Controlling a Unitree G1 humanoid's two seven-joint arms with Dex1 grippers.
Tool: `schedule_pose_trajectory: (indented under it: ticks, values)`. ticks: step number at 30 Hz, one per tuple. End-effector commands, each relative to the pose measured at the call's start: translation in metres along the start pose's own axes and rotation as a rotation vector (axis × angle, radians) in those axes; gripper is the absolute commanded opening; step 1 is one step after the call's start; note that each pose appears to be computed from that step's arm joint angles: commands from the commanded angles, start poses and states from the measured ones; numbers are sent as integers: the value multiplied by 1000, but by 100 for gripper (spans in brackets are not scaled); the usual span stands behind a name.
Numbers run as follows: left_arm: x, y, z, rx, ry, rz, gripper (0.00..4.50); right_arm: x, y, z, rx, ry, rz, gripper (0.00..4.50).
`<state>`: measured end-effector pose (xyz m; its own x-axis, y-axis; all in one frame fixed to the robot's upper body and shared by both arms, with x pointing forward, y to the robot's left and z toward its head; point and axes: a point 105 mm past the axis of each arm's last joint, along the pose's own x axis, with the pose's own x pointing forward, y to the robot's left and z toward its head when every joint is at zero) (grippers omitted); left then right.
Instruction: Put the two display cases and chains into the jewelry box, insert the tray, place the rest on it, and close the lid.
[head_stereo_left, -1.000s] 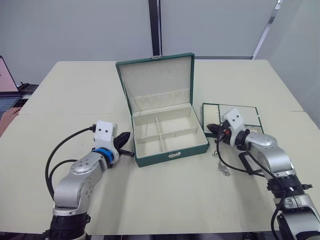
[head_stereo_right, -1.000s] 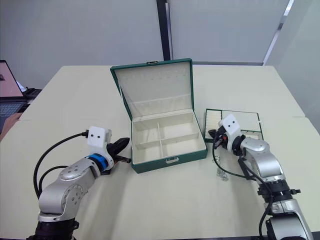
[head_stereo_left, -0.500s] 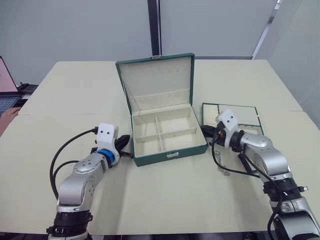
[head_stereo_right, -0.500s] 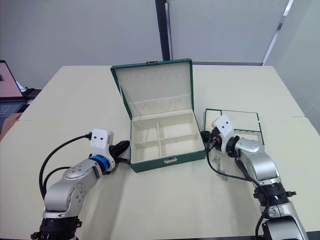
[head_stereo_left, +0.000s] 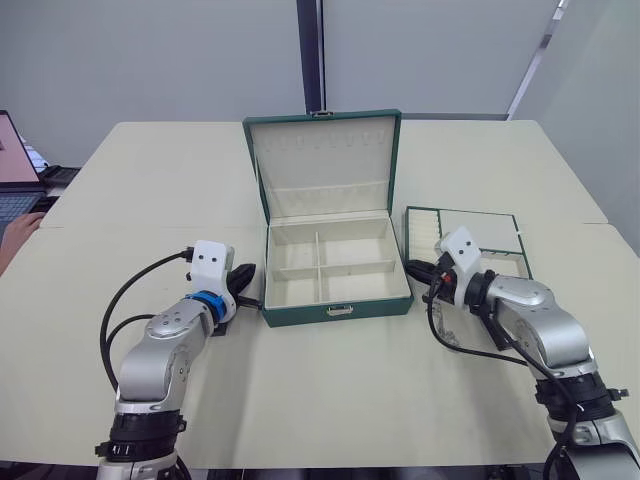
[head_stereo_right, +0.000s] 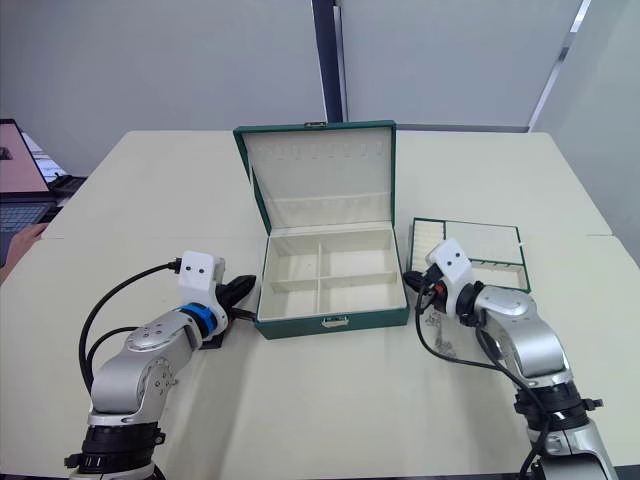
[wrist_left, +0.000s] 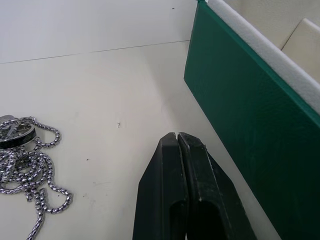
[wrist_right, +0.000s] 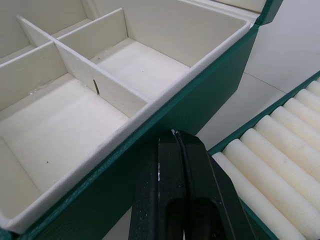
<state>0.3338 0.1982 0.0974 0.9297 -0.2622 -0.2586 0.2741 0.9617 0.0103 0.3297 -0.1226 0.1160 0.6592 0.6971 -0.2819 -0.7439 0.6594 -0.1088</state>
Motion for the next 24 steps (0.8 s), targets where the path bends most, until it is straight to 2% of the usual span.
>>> schedule_pose_trajectory:
  ticks: [1,6,9,24]
  values:
    - [3,-19,14,22,-51,-80,0,10,41,10,0,-48,181,4]
    - [1,-19,14,22,-51,-79,0,9,43,7,11,-37,183,4]
    - [0,-19,13,24,-47,-79,0,6,53,7,14,-33,240,4]
    - [-4,-20,10,20,-36,-80,0,3,64,1,34,-8,262,4]
